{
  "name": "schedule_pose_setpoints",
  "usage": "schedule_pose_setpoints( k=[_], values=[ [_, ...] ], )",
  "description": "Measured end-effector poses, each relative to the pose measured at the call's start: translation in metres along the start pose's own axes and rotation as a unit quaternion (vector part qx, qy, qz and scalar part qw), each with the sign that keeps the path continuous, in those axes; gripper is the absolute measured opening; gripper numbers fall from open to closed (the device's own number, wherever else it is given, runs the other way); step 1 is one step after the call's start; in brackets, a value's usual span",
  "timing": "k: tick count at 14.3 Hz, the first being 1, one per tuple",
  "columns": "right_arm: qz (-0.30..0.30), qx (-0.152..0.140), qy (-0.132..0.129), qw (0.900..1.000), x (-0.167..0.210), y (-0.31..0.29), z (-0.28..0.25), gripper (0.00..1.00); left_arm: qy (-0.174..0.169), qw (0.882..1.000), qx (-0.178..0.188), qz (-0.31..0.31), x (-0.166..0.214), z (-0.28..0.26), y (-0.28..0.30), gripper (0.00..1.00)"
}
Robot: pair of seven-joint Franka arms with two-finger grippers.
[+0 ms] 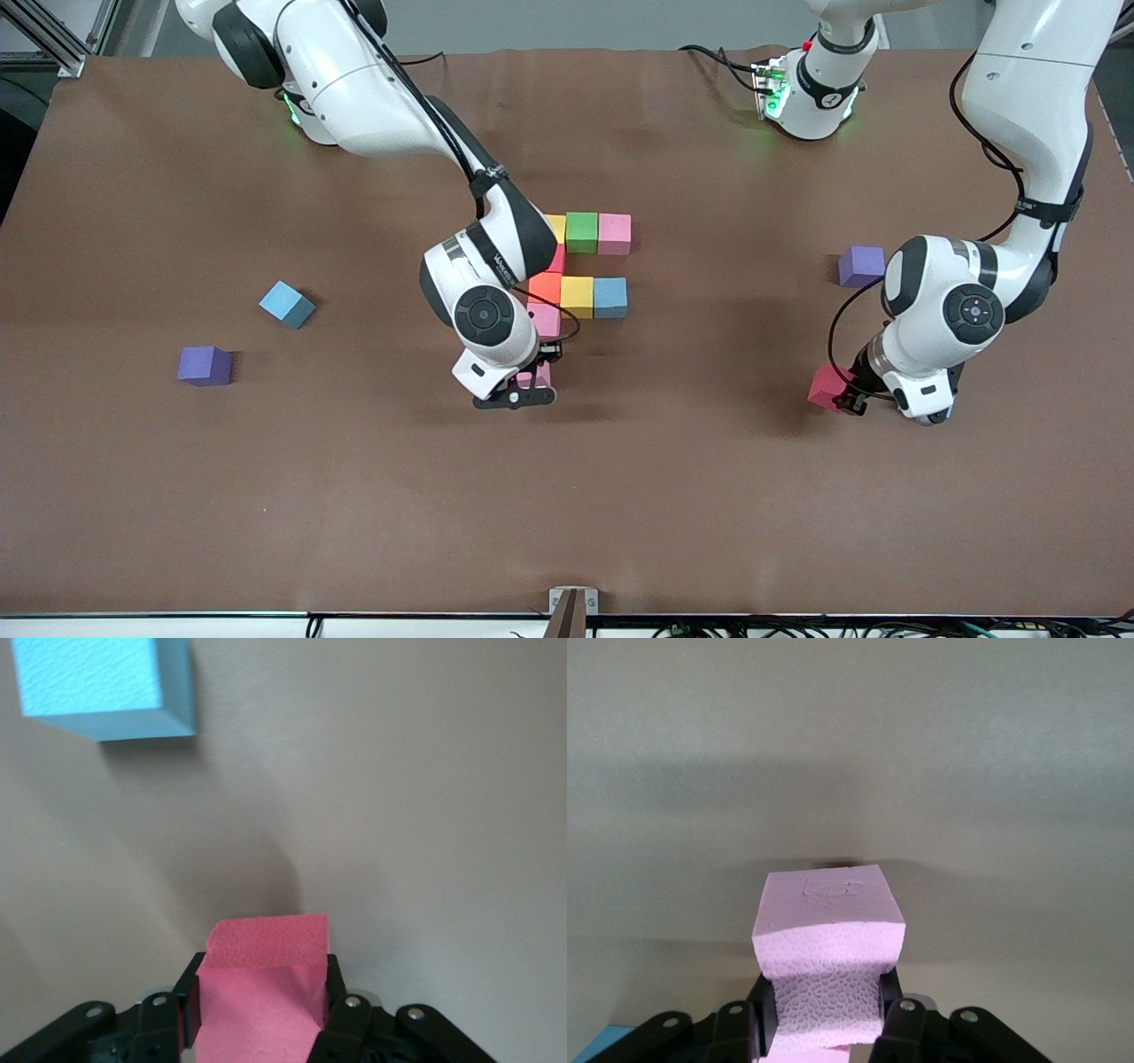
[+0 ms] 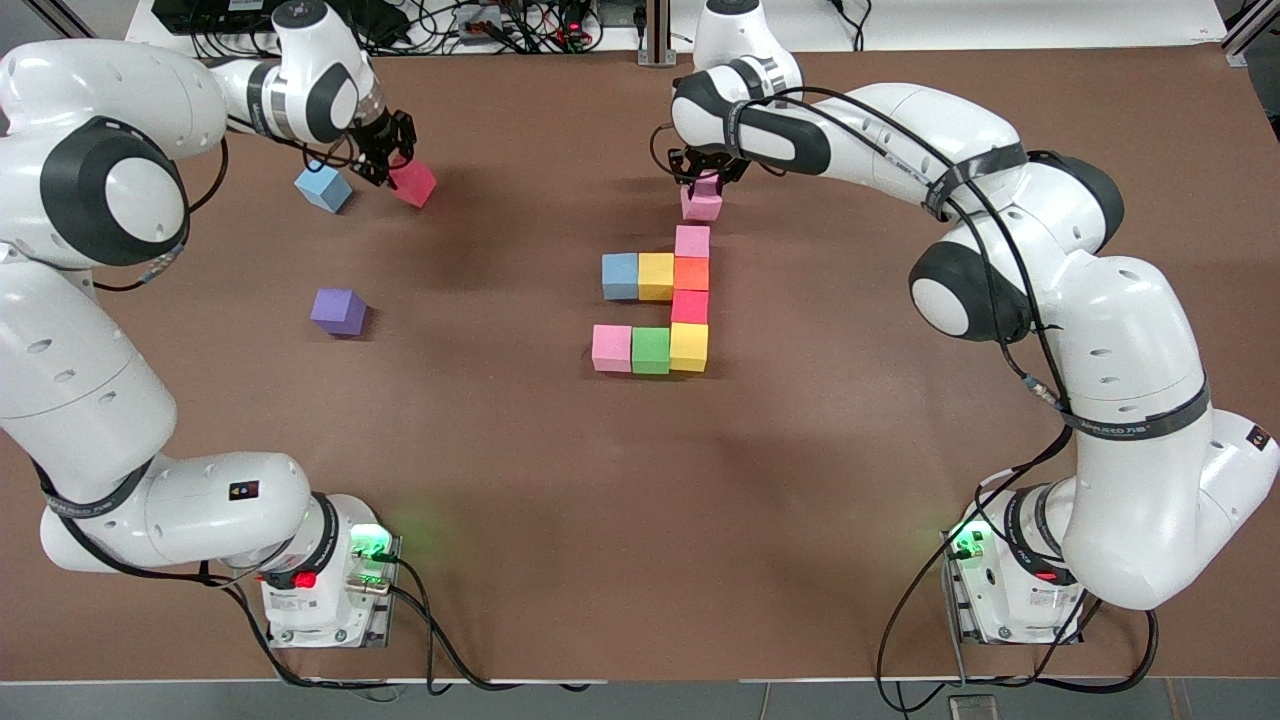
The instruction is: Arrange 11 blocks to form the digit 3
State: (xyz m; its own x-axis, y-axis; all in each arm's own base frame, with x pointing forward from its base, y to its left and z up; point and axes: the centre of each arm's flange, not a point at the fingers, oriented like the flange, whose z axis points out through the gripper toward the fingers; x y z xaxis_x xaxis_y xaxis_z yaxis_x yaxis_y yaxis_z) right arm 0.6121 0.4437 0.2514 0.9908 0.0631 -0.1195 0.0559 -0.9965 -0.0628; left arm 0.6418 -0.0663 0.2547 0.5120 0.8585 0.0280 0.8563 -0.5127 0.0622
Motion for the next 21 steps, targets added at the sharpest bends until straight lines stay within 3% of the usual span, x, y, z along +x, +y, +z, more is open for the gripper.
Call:
schedule_pose_setpoints(
  k=[9, 21],
  values=[
    [0.003, 0.001, -0.016, 1.000, -0.003, 0.000, 0.010, 0.48, -0.008, 0.999, -0.001, 0.034, -0.041, -0.093, 0.048, 0.53],
    [0.002, 0.001, -0.034, 0.999, -0.008, -0.008, 0.018, 0.48, -0.010, 0.999, 0.026, 0.034, -0.043, -0.113, 0.044, 0.53]
  ],
)
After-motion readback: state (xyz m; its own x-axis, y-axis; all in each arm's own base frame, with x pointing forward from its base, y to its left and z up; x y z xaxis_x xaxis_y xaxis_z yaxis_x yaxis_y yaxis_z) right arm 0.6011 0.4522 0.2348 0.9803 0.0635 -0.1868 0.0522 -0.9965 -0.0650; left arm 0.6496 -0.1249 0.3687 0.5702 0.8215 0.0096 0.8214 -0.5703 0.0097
